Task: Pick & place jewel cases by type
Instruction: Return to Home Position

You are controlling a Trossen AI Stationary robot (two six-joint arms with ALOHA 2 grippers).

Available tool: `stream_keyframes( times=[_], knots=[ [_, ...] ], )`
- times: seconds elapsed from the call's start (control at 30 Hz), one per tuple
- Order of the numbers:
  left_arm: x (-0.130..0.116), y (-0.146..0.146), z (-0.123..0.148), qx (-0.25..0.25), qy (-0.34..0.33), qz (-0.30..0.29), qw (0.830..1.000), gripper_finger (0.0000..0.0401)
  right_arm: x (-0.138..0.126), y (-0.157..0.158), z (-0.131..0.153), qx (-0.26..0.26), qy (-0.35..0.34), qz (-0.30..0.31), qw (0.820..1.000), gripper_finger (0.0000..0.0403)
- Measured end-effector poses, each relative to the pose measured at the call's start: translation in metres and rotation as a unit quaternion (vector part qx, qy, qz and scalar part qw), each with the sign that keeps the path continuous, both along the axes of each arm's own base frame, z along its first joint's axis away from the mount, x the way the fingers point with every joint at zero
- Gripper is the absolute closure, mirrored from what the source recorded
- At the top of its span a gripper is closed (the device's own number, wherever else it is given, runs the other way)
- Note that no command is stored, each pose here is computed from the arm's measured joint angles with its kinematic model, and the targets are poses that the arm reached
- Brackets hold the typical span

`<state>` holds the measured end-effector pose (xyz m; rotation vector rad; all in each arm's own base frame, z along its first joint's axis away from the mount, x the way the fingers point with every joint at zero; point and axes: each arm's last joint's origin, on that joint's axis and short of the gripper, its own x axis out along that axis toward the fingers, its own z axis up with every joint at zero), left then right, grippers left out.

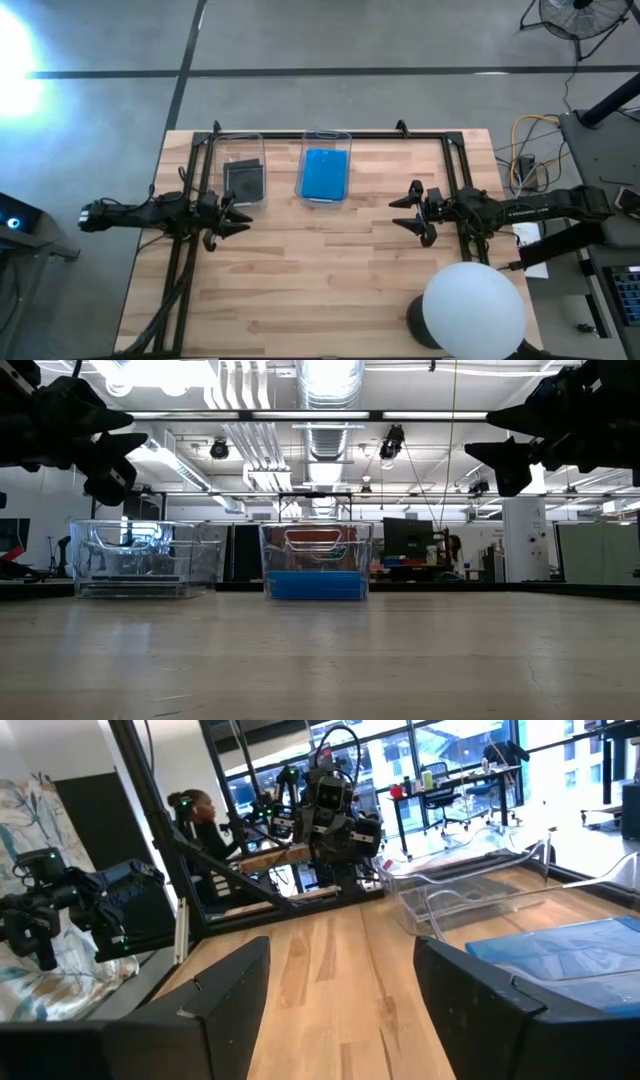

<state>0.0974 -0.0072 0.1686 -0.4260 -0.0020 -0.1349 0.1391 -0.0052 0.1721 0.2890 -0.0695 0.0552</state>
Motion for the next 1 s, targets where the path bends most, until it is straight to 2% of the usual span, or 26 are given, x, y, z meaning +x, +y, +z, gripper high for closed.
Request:
stream_keyframes(
  times=[1.0],
  knots=[
    [0.0,0.0,-0.0001,0.0,0.0,-0.001,1.0,0.0307,0.0,0.0,0.0,0.0,0.0,0.0,1.0,0.0156]
  ],
)
